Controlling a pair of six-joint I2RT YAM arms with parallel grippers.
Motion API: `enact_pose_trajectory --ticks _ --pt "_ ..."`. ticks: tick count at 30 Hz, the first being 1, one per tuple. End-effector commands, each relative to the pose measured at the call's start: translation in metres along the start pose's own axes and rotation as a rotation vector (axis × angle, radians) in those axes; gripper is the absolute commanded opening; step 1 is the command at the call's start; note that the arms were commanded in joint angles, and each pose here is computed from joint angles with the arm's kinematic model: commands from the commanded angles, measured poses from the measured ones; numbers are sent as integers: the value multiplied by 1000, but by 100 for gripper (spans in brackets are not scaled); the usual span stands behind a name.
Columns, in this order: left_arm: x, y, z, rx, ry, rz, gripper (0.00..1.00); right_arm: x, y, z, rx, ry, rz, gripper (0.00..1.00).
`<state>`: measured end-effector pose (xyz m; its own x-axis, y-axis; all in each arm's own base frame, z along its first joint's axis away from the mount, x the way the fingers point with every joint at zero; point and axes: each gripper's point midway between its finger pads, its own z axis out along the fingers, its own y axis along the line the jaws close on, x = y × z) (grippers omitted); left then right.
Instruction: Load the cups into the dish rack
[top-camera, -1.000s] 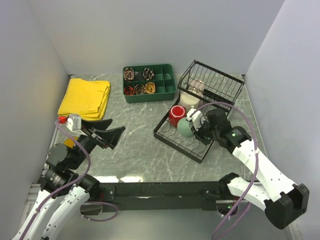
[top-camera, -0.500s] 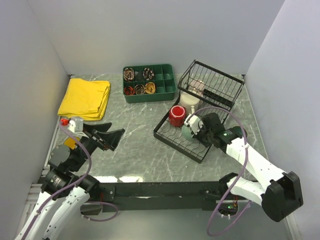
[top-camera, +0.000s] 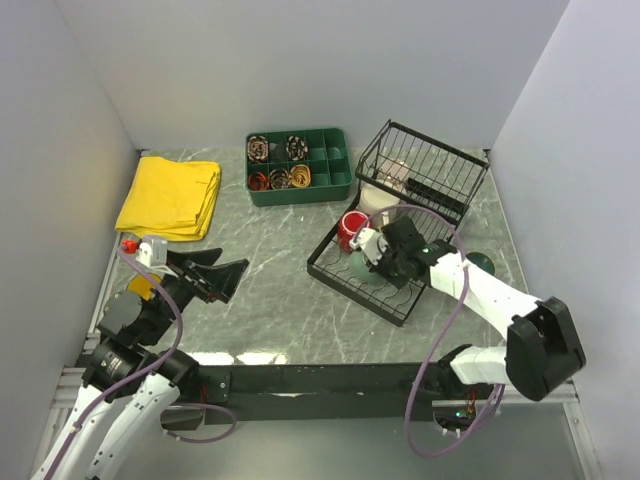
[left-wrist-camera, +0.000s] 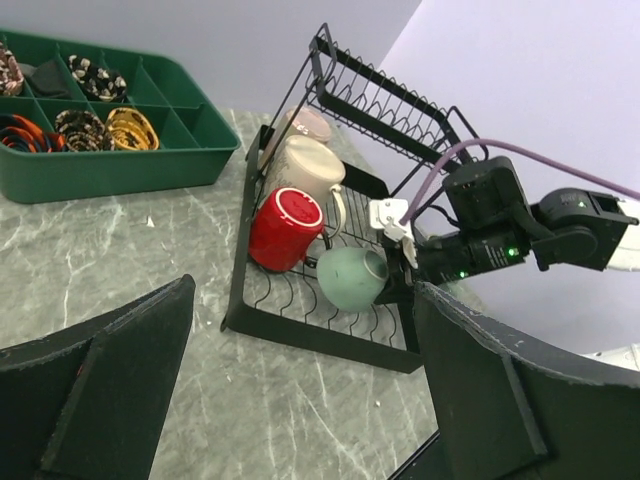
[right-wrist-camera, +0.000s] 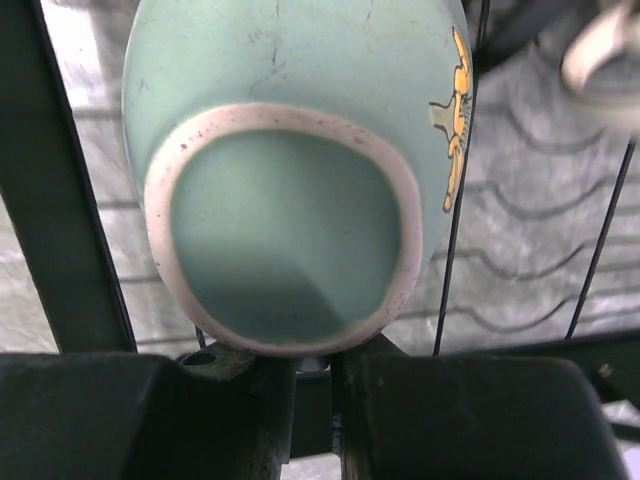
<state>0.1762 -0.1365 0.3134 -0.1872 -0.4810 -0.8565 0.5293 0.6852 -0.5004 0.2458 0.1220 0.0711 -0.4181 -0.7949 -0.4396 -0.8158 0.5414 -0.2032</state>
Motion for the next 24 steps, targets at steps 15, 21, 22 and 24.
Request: enact_pose_trajectory --ticks 15,21,22,24 --pt "-7 6 -8 -41 -30 13 96 -80 4 24 -39 4 -68 1" --pt "-11 6 -11 -51 -43 0 96 -82 14 36 -64 61 -84 5" --pt "-11 5 -12 -50 -45 -2 96 -79 15 40 -70 80 -85 5" --pt "-10 6 -13 -56 -45 -11 96 -78 18 43 -76 92 -88 7"
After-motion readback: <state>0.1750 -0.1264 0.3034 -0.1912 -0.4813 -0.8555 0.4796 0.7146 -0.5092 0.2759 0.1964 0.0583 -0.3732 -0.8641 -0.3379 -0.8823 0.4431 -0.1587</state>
